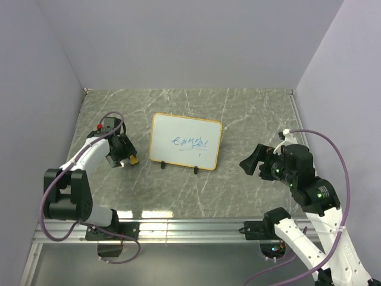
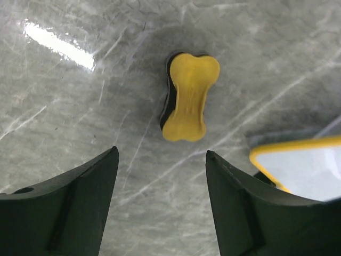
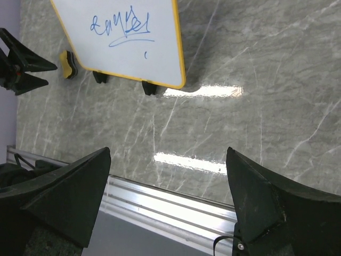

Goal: Erase the whiteboard

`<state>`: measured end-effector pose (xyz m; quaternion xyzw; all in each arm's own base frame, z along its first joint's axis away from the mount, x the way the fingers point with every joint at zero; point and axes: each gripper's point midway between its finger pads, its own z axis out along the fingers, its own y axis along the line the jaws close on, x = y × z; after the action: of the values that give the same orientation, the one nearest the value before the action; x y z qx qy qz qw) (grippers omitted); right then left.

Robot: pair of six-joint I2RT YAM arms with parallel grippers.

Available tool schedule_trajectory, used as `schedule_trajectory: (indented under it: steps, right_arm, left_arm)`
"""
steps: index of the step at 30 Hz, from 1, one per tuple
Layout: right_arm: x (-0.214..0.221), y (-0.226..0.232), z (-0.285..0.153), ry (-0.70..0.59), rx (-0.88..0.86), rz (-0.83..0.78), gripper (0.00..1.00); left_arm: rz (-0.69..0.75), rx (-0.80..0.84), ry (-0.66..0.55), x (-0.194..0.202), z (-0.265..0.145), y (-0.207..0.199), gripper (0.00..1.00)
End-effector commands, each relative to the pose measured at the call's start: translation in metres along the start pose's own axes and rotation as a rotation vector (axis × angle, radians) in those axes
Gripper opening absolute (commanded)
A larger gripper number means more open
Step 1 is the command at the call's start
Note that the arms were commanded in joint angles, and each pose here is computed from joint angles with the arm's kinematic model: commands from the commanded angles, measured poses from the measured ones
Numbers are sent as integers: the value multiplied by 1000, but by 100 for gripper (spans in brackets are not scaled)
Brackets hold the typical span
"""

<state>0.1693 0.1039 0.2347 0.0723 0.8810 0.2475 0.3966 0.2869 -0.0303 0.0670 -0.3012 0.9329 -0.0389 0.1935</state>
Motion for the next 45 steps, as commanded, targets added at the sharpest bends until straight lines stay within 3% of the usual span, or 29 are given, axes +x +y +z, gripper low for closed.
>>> schedule_trajectory:
  steps: [1, 16, 27, 38, 39, 40, 41, 45]
  right_arm:
    - [-13, 6, -5, -41, -7, -18, 95]
    - [-13, 1, 12, -9, 25, -11, 93]
    - [-14, -2, 20, -3, 42, -14, 92]
    - [-14, -2, 27, 4, 44, -9, 91]
    - [-15, -1, 28, 3, 41, -6, 91]
    - [-15, -1, 28, 3, 40, -6, 91]
    - [-15, 0, 29, 4, 37, -7, 91]
    - [-22, 20, 35, 4, -60, -17, 92]
  left_arm:
    - [25, 0, -38, -13, 9, -6, 71]
    - [74, -30, -36, -27, 34, -21, 65]
    - [94, -98, -18, -27, 51, -16, 52]
    - [126, -111, 15, -21, 63, -16, 23]
    - [127, -112, 17, -20, 63, -15, 19]
    - [131, -115, 16, -21, 62, -15, 7]
    - [133, -119, 12, -22, 60, -14, 2]
    - [135, -100, -36, -39, 34, -23, 0]
